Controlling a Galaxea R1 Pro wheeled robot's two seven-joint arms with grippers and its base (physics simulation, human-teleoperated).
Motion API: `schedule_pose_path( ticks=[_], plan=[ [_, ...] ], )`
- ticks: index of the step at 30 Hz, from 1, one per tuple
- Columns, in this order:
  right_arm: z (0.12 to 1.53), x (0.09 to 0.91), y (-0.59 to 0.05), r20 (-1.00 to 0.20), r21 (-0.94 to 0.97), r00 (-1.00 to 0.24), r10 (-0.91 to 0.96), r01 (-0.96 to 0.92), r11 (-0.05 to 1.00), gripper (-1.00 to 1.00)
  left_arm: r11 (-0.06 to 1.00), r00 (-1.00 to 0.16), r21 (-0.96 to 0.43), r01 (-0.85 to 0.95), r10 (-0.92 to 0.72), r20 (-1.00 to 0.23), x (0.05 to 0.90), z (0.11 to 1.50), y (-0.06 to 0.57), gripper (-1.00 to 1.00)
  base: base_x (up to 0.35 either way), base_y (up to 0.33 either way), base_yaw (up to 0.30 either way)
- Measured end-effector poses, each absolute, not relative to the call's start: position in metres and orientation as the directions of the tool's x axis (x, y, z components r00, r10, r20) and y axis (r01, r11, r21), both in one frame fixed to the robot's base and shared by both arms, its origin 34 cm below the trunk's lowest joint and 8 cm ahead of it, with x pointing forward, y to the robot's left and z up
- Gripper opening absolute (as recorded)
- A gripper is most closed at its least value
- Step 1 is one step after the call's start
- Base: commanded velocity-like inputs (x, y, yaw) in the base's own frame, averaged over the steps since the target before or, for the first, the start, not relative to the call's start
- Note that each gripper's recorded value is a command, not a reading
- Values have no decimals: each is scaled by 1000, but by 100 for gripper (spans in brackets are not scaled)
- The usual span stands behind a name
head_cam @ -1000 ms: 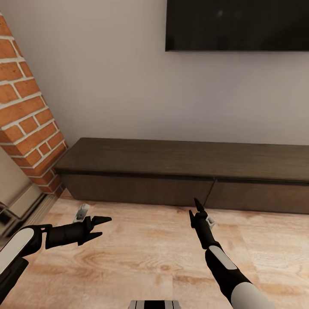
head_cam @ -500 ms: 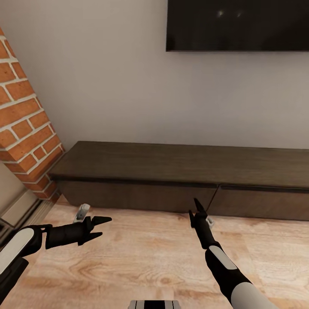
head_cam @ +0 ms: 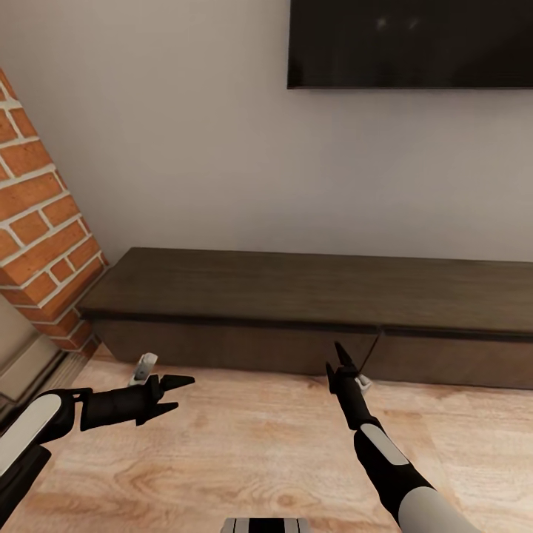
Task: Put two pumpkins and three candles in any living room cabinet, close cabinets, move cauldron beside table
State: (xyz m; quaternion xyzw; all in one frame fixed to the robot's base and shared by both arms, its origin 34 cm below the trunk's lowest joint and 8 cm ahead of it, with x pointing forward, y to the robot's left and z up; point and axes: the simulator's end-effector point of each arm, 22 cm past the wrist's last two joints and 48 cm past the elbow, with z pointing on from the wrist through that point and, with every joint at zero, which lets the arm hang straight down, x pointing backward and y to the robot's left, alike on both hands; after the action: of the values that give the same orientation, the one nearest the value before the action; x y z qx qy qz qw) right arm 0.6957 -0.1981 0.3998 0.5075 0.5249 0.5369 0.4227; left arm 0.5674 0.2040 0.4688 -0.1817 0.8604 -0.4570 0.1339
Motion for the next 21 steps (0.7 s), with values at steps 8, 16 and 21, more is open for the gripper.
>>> schedule_pose_path(
  ticks=[8, 16, 21],
  plan=[
    [396, 695, -199, 100, 992, -125, 987, 95, -89, 100, 517, -899, -835, -190, -434, -64, 567, 469, 204, 100, 60, 0, 0],
    [388, 695, -198, 101, 988, -124, 987, 131, -85, 100, 517, -899, -835, -190, -434, -64, 567, 468, 204, 100, 39, 0, 0],
    [388, 694, -197, 101, 988, -125, 987, 132, -85, 100, 517, -899, -835, -191, -434, -63, 567, 468, 204, 100, 79, 0, 0]
  ],
)
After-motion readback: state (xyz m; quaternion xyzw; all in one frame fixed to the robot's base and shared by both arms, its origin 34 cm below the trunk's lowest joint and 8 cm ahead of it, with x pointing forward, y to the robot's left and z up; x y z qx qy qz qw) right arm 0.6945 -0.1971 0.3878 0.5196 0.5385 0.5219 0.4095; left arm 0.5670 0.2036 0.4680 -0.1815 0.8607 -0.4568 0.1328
